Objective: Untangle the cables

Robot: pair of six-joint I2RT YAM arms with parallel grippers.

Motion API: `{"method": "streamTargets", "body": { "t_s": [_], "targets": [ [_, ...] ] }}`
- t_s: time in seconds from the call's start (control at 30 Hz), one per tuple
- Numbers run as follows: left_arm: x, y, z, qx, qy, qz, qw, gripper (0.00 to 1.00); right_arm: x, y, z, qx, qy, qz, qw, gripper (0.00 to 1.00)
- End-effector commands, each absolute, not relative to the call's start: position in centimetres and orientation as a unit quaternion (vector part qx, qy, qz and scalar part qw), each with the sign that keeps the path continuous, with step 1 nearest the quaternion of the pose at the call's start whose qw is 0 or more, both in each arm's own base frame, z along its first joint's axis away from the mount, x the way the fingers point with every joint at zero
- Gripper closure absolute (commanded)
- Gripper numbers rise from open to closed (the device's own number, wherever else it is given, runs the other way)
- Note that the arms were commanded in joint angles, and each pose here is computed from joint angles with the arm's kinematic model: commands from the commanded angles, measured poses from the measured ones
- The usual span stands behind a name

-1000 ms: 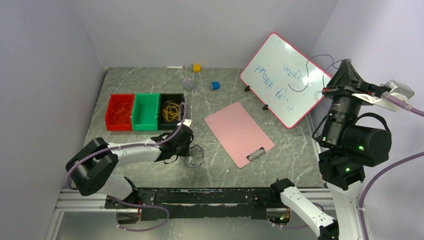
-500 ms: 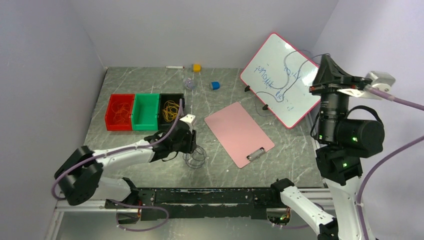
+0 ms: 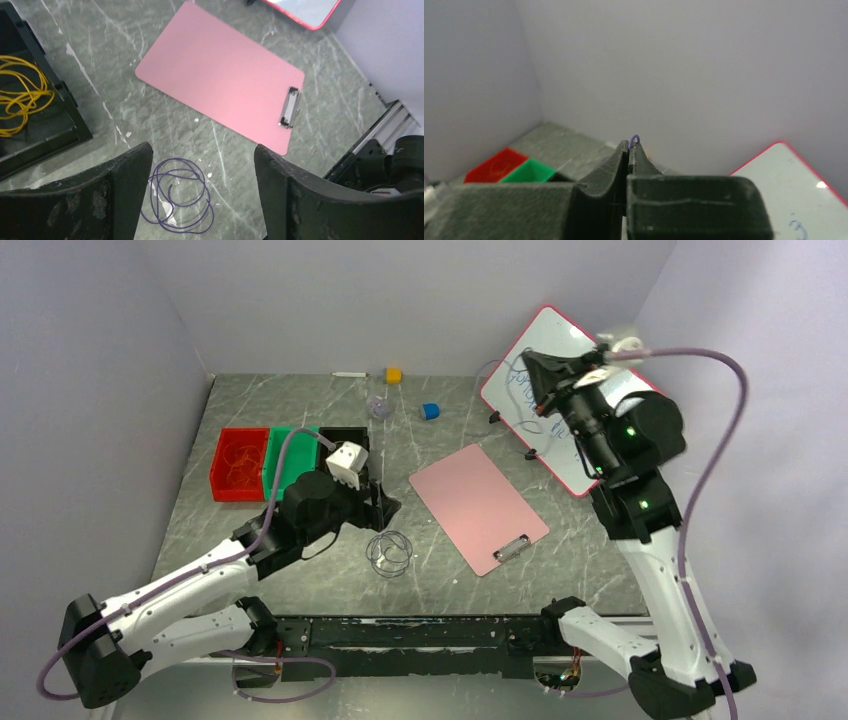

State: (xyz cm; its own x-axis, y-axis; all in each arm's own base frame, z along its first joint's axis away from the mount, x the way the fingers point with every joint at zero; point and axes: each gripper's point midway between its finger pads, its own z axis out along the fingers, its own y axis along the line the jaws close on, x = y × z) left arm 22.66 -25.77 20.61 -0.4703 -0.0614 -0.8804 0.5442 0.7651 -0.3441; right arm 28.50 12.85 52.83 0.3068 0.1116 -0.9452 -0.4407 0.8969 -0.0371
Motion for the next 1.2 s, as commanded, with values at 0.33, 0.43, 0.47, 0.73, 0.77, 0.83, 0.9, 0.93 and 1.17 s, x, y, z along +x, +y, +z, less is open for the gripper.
{"method": "streamTargets", "body": {
  "t_s": [0.33,0.43,0.47,0.73,0.77,0.83,0.9,0.93,1.17],
  "targets": [
    [23.5,-25.0,37.0,0.164,0.669,-0.341,0.639,0.13,30.3,20.9,44.8,-0.196,0.624,0.361,0.664,1.00],
    [23.9,-25.3,39.0,0.172,0.652,-0.339,0.656,0.11,31.1,21.7,42.7,-0.167,0.646,0.370,0.646,1.00],
    [24.1,-25.6,39.4,0.177,0.649,-0.337,0.659,0.11,31.2,22.1,42.1,-0.163,0.654,0.369,0.640,1.00],
    [26.5,-28.4,39.9,0.257,0.636,-0.288,0.668,0.10,30.9,25.6,40.0,-0.189,0.691,0.345,0.606,1.00],
    [26.6,-28.7,40.0,0.269,0.631,-0.285,0.670,0.10,30.9,25.9,39.9,-0.194,0.697,0.341,0.600,1.00],
    [26.9,-29.3,39.8,0.288,0.625,-0.279,0.670,0.10,30.8,26.2,39.9,-0.202,0.706,0.337,0.589,1.00],
    [27.1,-29.8,39.7,0.302,0.619,-0.275,0.671,0.11,30.5,26.5,39.6,-0.210,0.713,0.338,0.576,1.00],
    [27.2,-30.0,39.5,0.310,0.616,-0.275,0.670,0.11,30.3,26.6,39.6,-0.212,0.716,0.341,0.571,1.00],
    [27.4,-30.9,39.5,0.337,0.593,-0.276,0.677,0.14,28.7,27.2,40.5,-0.228,0.710,0.372,0.553,1.00]
  ]
}}
